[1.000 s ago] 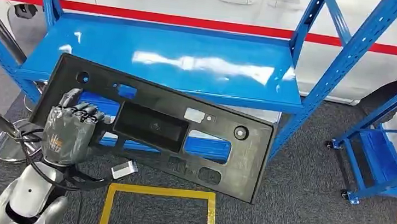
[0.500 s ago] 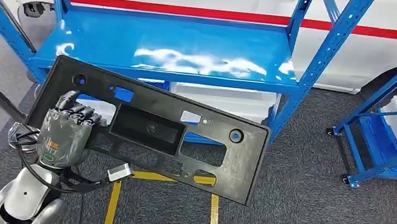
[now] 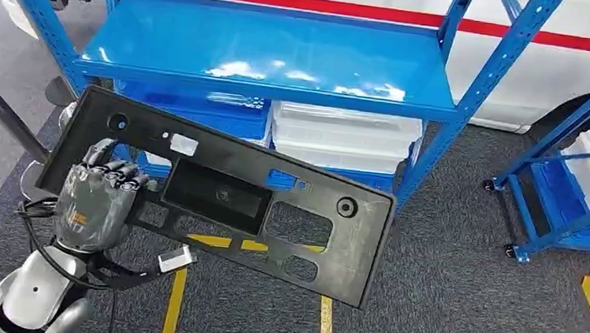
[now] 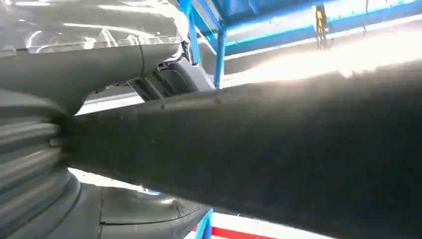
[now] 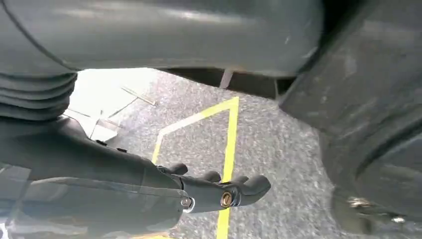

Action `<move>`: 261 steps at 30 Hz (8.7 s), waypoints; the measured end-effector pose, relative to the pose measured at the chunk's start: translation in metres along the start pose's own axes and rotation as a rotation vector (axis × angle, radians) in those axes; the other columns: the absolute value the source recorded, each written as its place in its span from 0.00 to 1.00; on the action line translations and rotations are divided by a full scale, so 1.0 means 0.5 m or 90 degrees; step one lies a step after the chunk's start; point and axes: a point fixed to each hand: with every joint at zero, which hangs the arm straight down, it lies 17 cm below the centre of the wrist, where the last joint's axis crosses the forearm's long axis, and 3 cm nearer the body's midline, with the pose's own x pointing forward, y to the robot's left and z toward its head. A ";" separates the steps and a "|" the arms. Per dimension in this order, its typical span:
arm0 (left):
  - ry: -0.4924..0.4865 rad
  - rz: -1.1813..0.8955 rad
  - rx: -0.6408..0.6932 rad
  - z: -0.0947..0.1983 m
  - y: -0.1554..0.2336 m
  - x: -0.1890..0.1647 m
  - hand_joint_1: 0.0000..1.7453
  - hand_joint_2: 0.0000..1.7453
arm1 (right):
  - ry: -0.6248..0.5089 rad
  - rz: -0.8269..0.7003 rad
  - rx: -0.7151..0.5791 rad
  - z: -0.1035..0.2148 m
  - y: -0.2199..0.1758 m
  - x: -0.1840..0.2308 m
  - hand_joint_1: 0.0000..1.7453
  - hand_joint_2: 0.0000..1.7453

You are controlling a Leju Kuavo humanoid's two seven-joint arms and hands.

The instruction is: Take the parts from the cabinet and place them on the table.

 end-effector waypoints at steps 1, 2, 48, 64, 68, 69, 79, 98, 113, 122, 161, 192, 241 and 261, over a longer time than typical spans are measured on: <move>-0.004 0.001 -0.007 0.006 -0.006 0.004 1.00 1.00 | -0.001 -0.001 0.002 0.000 0.002 0.002 0.00 0.00; -0.008 0.002 -0.016 0.012 -0.012 0.007 1.00 1.00 | -0.001 -0.001 0.003 0.000 0.002 0.003 0.00 0.00; 0.241 0.004 -0.295 0.327 -0.201 -0.254 1.00 1.00 | -0.025 0.030 0.010 0.005 -0.017 0.005 0.00 0.00; 0.212 -0.033 -0.283 0.326 -0.182 -0.245 1.00 1.00 | -0.025 0.060 0.021 0.004 -0.003 0.011 0.00 0.00; 0.216 -0.037 -0.283 0.330 -0.181 -0.251 1.00 1.00 | -0.025 0.067 0.022 0.004 -0.003 0.009 0.00 0.00; 0.216 -0.039 -0.285 0.333 -0.181 -0.252 1.00 1.00 | -0.023 0.067 0.022 0.005 -0.004 0.006 0.00 0.00; 0.220 -0.043 -0.280 0.332 -0.178 -0.259 1.00 1.00 | -0.025 0.080 0.027 0.007 -0.008 -0.003 0.00 0.00; 0.232 -0.068 -0.287 0.376 -0.167 -0.336 1.00 1.00 | -0.040 0.118 0.024 0.004 -0.013 0.019 0.00 0.00; 0.214 -0.086 -0.290 0.359 -0.182 -0.332 1.00 1.00 | -0.018 0.090 0.002 0.005 -0.035 -0.006 0.00 0.00; 0.181 -0.084 -0.281 0.288 -0.196 -0.264 1.00 1.00 | -0.038 0.044 0.008 0.006 -0.028 0.012 0.00 0.00; 0.166 -0.053 -0.283 0.270 -0.203 -0.198 1.00 1.00 | -0.051 0.051 0.011 0.009 -0.033 0.011 0.00 0.00; 0.174 -0.049 -0.289 0.306 -0.202 -0.203 1.00 1.00 | -0.057 0.074 0.019 0.011 -0.032 0.008 0.00 0.00; 0.206 0.017 -0.215 0.222 -0.161 -0.255 1.00 1.00 | -0.059 0.091 0.020 0.012 -0.036 0.009 0.00 0.00; 0.201 0.055 -0.188 0.209 -0.149 -0.245 1.00 1.00 | -0.053 0.110 0.020 0.013 -0.044 -0.003 0.00 0.00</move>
